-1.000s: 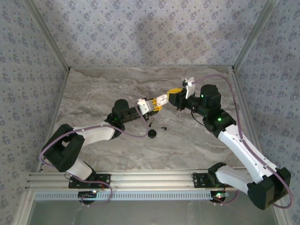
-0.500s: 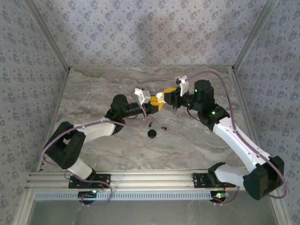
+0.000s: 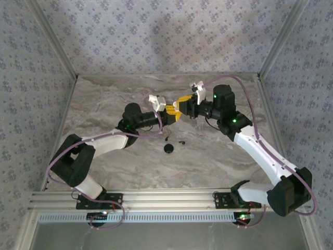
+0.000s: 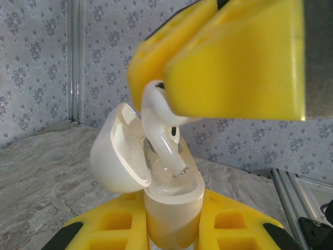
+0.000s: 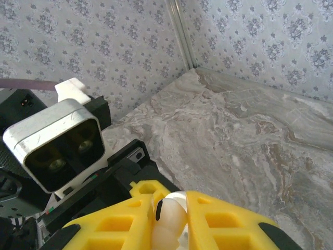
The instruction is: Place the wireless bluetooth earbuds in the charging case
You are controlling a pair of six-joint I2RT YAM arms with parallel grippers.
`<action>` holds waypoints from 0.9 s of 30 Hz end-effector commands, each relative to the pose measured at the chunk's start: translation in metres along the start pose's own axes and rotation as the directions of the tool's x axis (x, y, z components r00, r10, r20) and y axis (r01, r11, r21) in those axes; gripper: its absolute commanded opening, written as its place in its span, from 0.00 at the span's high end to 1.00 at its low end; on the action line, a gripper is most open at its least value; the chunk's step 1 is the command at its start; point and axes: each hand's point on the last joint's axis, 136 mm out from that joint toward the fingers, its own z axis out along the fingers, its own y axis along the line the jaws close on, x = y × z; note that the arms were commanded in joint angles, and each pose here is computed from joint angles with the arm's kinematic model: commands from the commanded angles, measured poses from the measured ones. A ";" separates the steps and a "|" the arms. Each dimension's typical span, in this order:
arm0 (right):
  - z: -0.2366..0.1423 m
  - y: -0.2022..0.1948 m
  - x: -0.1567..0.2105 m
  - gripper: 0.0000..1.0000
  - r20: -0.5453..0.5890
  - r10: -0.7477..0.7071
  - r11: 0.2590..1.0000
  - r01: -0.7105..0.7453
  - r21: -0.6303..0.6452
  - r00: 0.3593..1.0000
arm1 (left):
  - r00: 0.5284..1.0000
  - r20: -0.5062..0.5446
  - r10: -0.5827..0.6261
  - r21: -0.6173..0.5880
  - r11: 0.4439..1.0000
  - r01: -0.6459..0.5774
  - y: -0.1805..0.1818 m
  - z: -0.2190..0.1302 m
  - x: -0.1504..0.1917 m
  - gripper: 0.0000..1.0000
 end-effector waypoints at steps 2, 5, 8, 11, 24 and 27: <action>-0.002 0.007 -0.009 0.78 0.007 -0.027 0.999 0.027 -0.032 1.000 | 0.997 0.068 0.025 0.021 0.999 -0.026 -0.002 0.001 -0.027 0.82; -0.002 0.008 -0.009 0.78 0.003 -0.027 0.999 0.027 -0.039 1.000 | 0.997 0.073 0.022 0.021 1.000 -0.023 -0.001 0.000 -0.029 0.82; 0.000 0.006 -0.006 0.78 -0.006 -0.022 0.999 0.021 -0.035 1.000 | 0.997 0.079 0.023 0.025 0.999 -0.025 -0.002 0.000 -0.031 0.82; 0.001 0.000 -0.006 0.78 0.005 -0.019 1.000 0.019 -0.004 1.000 | 0.996 0.085 0.021 0.031 0.999 -0.024 -0.003 0.000 -0.034 0.82; 0.005 0.002 0.000 0.77 -0.018 -0.019 0.999 0.018 -0.028 1.000 | 0.996 0.092 0.020 0.046 0.999 -0.025 -0.007 0.001 -0.039 0.82; 0.005 0.001 0.001 0.77 -0.022 -0.022 0.999 0.021 -0.025 1.000 | 0.995 0.097 0.019 0.049 0.999 -0.024 -0.007 0.002 -0.041 0.82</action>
